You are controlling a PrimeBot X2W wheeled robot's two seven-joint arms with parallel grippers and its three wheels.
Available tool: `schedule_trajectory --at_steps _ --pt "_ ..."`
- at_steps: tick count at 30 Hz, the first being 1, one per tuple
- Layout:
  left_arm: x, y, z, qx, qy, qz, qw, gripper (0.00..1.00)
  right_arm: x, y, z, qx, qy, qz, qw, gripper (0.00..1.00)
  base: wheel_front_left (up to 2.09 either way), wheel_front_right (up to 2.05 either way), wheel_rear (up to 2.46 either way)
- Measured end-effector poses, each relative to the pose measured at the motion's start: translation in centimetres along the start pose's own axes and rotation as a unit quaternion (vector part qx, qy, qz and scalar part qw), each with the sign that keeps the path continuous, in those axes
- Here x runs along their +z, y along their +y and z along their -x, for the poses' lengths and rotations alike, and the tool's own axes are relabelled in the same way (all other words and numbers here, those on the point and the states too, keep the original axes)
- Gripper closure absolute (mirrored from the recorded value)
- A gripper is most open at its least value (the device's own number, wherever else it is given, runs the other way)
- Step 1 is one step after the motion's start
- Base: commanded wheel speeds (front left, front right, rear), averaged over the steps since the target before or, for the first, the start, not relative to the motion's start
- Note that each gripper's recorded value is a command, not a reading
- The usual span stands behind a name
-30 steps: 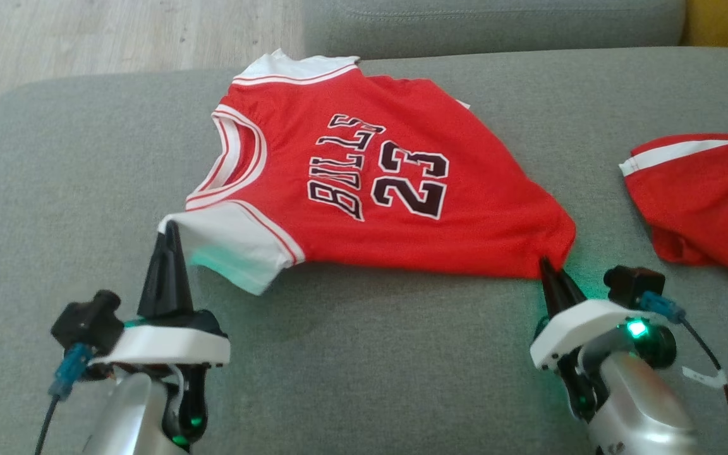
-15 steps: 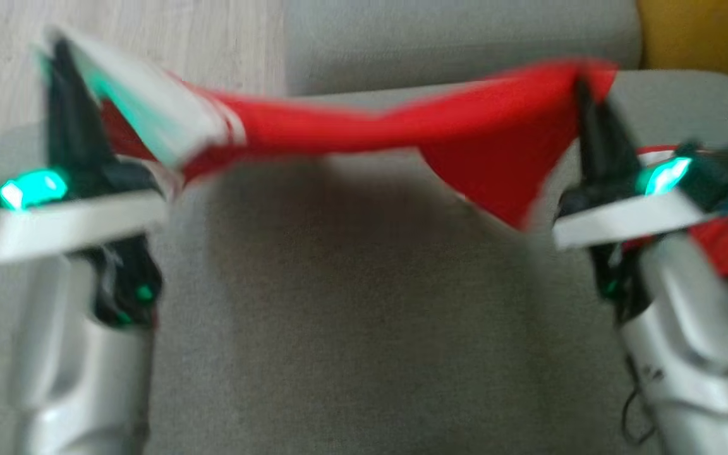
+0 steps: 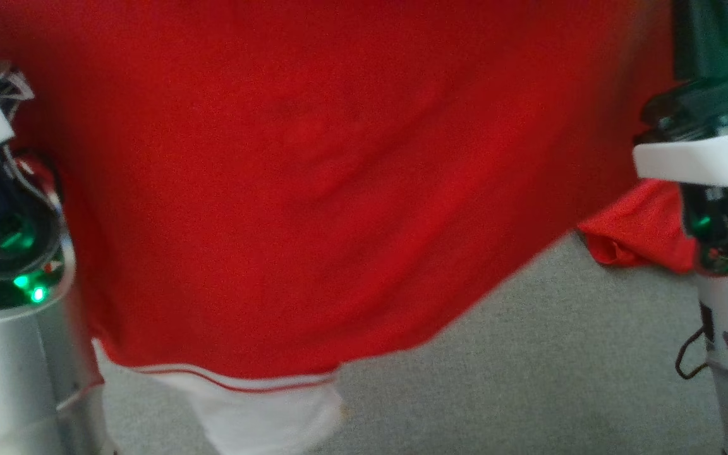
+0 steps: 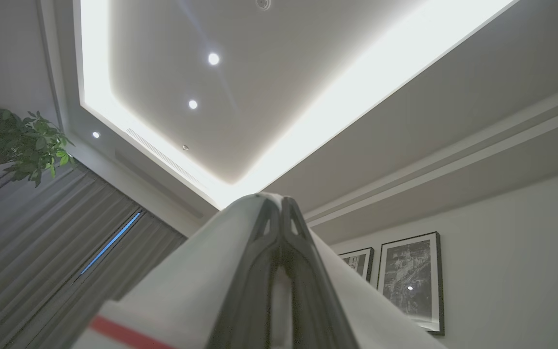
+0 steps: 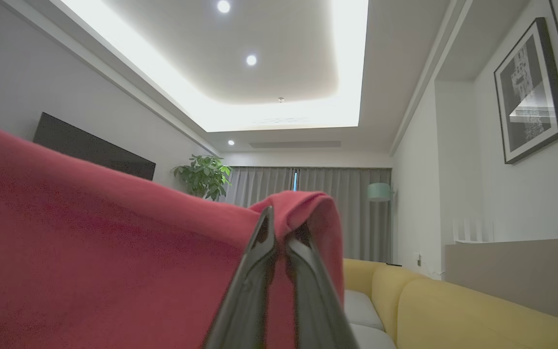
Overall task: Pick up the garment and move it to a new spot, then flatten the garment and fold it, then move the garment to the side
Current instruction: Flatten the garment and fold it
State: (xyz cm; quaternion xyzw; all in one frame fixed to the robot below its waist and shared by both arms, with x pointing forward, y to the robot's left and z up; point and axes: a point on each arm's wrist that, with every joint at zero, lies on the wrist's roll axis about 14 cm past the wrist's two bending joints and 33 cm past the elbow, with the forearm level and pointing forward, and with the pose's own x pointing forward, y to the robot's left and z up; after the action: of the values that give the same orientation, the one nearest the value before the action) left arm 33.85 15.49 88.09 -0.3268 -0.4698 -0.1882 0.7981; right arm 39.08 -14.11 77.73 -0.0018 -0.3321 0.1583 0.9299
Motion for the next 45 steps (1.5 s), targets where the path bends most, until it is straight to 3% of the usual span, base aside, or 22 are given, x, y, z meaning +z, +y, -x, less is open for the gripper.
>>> schedule_trajectory --at_steps 6,10,13,18,23,26,30,34,38,40,41,45 --pt "-3.3 4.8 0.4 0.068 0.068 -0.020 0.995 1.00 -2.4 -0.7 -0.2 -0.017 0.052 -0.009 0.998 1.00 0.00 0.00 0.00" --pt "-8.6 10.5 1.0 0.125 0.149 -0.032 0.980 1.00 -8.2 -1.6 -0.7 -0.036 0.129 -0.048 0.990 1.00 0.00 0.00 0.00" --pt "-12.2 14.6 0.3 0.145 0.187 -0.049 0.970 1.00 -12.1 -2.5 -3.1 -0.035 0.165 -0.048 0.984 1.00 0.00 0.00 0.00" --pt "-15.9 20.5 -2.8 0.152 0.200 -0.101 0.963 1.00 -14.9 -4.7 -10.5 -0.027 0.148 -0.019 0.988 1.00 0.00 0.00 0.00" --pt "-17.6 23.3 -6.7 0.138 0.174 -0.137 0.965 1.00 -16.4 -6.9 -15.8 -0.039 0.097 0.012 0.994 1.00 0.00 0.00 0.00" --pt "-19.2 24.9 -6.1 0.135 0.186 -0.151 0.961 1.00 -19.5 -7.5 -16.2 -0.049 0.104 0.005 0.993 1.00 0.00 0.00 0.00" --pt "-21.3 28.3 -1.9 0.171 0.231 -0.159 0.945 1.00 -25.6 -6.1 -14.1 -0.044 0.169 -0.013 0.985 1.00 0.00 0.00 0.00" --pt "-23.0 31.0 4.3 0.212 0.287 -0.163 0.920 1.00 -31.9 -3.9 -9.7 -0.032 0.256 -0.036 0.966 1.00 0.00 0.00 0.00" --pt "-24.1 32.1 11.6 0.253 0.351 -0.160 0.887 1.00 -36.6 -1.8 -2.6 -0.022 0.358 -0.050 0.932 1.00 0.00 0.00 0.00" --pt "-24.2 32.0 14.9 0.261 0.382 -0.162 0.871 1.00 -37.8 -0.8 0.5 -0.009 0.402 -0.050 0.914 1.00 0.00 0.00 0.00" --pt "-24.1 31.0 17.3 0.254 0.405 -0.165 0.863 1.00 -38.3 -0.1 2.9 0.008 0.439 -0.042 0.898 1.00 0.00 0.00 0.00" --pt "-23.5 28.7 21.8 0.238 0.450 -0.163 0.845 1.00 -37.8 0.7 6.6 0.029 0.489 -0.038 0.871 1.00 0.00 0.00 0.00"
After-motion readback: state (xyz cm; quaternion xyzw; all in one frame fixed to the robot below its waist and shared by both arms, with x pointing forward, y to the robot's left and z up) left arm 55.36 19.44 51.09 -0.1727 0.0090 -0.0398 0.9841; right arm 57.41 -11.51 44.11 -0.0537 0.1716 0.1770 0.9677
